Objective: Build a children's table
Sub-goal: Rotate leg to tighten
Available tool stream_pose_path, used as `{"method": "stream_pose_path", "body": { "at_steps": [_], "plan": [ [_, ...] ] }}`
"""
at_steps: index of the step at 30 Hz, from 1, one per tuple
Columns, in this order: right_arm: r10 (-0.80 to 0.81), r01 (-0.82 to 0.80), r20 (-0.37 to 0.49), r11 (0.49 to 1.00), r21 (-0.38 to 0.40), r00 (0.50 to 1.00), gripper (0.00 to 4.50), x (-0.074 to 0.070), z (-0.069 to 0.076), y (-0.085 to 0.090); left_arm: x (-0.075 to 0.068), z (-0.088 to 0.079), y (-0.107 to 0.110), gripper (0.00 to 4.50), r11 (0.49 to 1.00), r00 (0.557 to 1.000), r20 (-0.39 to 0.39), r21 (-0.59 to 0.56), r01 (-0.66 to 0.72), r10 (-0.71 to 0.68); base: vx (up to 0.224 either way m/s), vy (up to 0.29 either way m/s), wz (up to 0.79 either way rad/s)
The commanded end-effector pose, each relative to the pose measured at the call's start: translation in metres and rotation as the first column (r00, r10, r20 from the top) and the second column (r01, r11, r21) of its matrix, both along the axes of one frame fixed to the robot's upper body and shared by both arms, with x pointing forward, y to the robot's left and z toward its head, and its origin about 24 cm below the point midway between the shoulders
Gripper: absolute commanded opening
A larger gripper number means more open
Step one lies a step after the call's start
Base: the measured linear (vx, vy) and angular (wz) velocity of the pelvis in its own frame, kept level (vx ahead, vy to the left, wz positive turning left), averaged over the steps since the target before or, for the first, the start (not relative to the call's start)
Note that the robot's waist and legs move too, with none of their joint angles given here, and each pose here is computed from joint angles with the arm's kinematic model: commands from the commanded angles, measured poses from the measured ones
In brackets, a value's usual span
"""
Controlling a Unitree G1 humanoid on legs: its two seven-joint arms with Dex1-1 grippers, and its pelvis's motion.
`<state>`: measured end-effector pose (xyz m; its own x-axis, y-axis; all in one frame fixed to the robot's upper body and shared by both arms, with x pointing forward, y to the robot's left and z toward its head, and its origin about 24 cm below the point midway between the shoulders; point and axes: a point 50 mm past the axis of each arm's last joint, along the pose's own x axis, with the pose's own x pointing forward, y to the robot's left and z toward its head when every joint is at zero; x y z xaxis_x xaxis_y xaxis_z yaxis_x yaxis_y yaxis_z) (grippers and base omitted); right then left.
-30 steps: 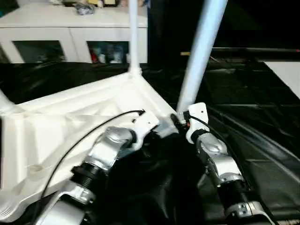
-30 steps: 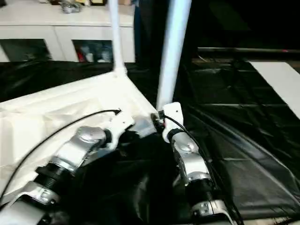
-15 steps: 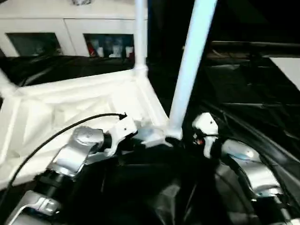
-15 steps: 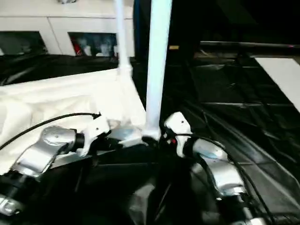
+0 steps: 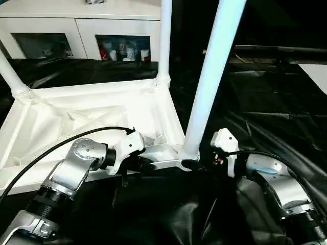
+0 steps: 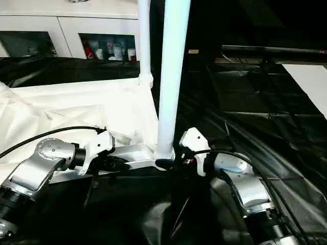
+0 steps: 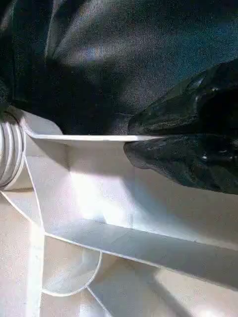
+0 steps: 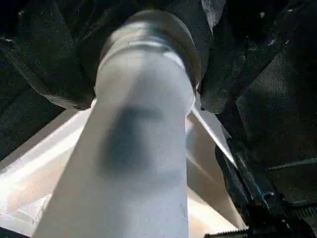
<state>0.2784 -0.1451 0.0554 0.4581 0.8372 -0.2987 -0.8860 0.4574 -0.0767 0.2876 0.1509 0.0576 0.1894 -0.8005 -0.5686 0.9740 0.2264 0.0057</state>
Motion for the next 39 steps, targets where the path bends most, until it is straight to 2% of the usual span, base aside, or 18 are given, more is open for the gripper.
{"method": "stream_pose_path", "body": {
  "at_steps": [1, 8, 10, 11, 22, 28, 29, 34, 35, 36, 38, 39],
  "plan": [
    [-0.003, 0.003, 0.008, 1.0, 0.008, 1.0, 3.6, 0.003, 0.003, 0.0, -0.004, 0.003, -0.006, 0.0, 0.998, 0.999, -0.005, -0.036, 0.047, -0.047, 0.0, 0.0, 0.0],
    [0.006, -0.006, -0.009, 1.0, 0.017, 1.0, 2.88, 0.003, 0.0, 0.001, -0.005, 0.002, -0.006, 0.0, 0.998, 0.999, -0.01, -0.035, 0.048, -0.048, 0.0, 0.0, 0.0],
    [0.01, -0.01, -0.011, 1.0, 0.015, 1.0, 2.88, 0.002, -0.001, 0.001, -0.005, 0.002, -0.005, 0.0, 0.998, 0.999, -0.011, -0.034, 0.048, -0.049, 0.0, 0.0, 0.0],
    [0.011, -0.011, -0.012, 1.0, 0.014, 1.0, 2.73, 0.002, -0.002, 0.001, -0.005, 0.002, -0.005, 0.0, 0.998, 0.999, -0.012, -0.034, 0.048, -0.048, 0.0, 0.0, 0.0],
    [0.015, -0.015, -0.015, 1.0, 0.016, 1.0, 2.63, 0.002, -0.004, 0.003, -0.005, 0.001, -0.004, 0.0, 0.998, 0.998, -0.02, -0.027, 0.052, -0.053, 0.0, 0.0, 0.0],
    [-0.175, 0.176, -0.036, 0.984, 0.038, 0.984, 2.63, 0.008, -0.019, 0.005, 0.005, -0.005, -0.013, 0.0, 0.998, 0.999, 0.011, -0.028, -0.052, 0.052, 0.0, 0.0, 0.0],
    [-0.264, 0.266, -0.052, 0.963, 0.049, 0.963, 2.63, 0.011, -0.026, 0.008, 0.012, -0.008, -0.019, 0.0, 0.993, 0.993, 0.025, -0.023, -0.114, 0.115, 0.0, 0.0, 0.0],
    [-0.416, 0.421, -0.076, 0.905, 0.067, 0.906, 2.62, 0.017, -0.033, 0.024, 0.022, -0.015, -0.039, 0.0, 0.977, 0.977, 0.039, -0.026, -0.21, 0.211, 0.0, 0.0, 0.0],
    [-0.469, 0.475, -0.084, 0.876, 0.077, 0.879, 2.62, 0.022, -0.033, 0.034, 0.029, -0.017, -0.049, 0.0, 0.96, 0.959, 0.046, -0.032, -0.277, 0.279, 0.0, 0.0, 0.0],
    [-0.469, 0.475, -0.084, 0.876, 0.077, 0.879, 2.62, 0.022, -0.033, 0.034, 0.029, -0.017, -0.049, 0.0, 0.96, 0.959, 0.046, -0.032, -0.277, 0.279, 0.0, 0.0, 0.0],
    [-0.531, 0.537, -0.095, 0.841, 0.067, 0.842, 2.62, 0.028, -0.034, 0.053, 0.037, -0.018, -0.065, 0.0, 0.929, 0.927, 0.054, -0.043, -0.369, 0.371, 0.0, 0.0, 0.0],
    [-0.535, 0.541, -0.091, 0.839, 0.061, 0.84, 2.62, 0.029, -0.034, 0.057, 0.039, -0.018, -0.068, 0.0, 0.924, 0.922, 0.058, -0.044, -0.38, 0.382, 0.0, 0.0, 0.0]
  ]
}}
